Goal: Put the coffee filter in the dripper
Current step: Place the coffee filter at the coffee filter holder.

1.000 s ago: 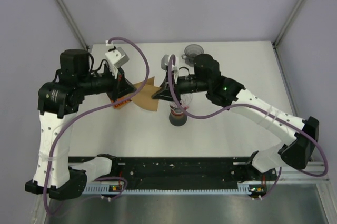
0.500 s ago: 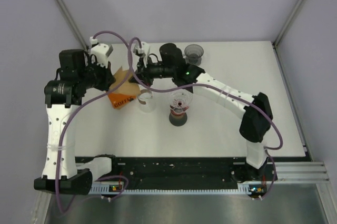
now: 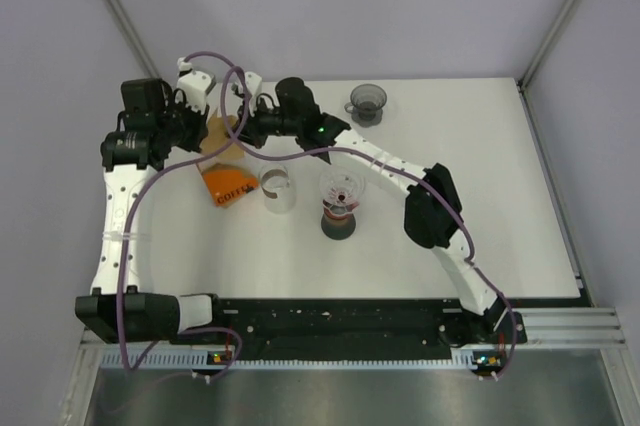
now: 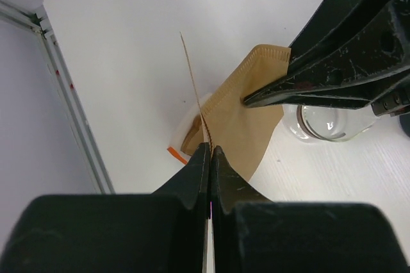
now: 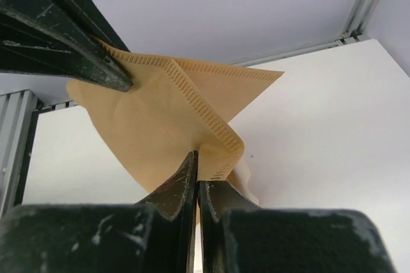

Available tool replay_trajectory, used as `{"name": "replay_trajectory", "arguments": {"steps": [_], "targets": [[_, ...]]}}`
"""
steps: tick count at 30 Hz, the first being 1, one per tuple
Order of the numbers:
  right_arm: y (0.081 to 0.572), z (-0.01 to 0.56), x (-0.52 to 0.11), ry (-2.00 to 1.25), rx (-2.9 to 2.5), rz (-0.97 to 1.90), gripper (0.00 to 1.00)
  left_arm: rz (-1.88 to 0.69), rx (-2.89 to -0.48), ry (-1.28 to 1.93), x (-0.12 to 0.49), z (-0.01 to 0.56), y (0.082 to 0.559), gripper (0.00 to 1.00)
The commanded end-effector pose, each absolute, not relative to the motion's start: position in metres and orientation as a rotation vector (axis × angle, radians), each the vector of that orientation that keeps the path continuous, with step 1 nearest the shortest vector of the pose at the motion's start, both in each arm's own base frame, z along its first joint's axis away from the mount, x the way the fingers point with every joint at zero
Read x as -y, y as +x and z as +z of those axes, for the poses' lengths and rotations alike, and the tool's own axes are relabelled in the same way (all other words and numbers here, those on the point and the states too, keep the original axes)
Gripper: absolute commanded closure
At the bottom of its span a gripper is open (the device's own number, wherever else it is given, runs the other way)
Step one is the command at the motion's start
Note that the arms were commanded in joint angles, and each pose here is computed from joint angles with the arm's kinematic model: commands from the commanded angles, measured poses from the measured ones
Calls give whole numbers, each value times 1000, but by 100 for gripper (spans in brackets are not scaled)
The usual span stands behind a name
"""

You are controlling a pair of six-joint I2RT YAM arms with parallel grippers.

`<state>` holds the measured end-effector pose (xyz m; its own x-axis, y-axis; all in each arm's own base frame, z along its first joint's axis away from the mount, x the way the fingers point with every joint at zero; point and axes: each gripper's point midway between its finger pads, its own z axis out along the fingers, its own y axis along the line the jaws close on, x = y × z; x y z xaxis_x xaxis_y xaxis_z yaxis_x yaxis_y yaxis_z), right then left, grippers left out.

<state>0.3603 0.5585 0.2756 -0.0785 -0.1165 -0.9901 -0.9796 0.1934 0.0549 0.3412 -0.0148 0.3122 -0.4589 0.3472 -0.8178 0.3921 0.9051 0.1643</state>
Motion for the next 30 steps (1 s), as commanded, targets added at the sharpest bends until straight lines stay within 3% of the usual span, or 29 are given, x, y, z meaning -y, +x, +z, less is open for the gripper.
{"name": "replay_trajectory", "arguments": {"steps": [1, 9, 30], "targets": [[379, 283, -565, -1087, -1385, 1027, 100, -4, -2012, 596, 6, 317, 369, 100], [400, 252, -568, -1035, -1465, 1032, 100, -3, -2062, 604, -5, 282, 396, 100], [392, 218, -568, -1043, -1562, 1112, 100, -209, -2289, 688, -9, 214, 370, 100]]}}
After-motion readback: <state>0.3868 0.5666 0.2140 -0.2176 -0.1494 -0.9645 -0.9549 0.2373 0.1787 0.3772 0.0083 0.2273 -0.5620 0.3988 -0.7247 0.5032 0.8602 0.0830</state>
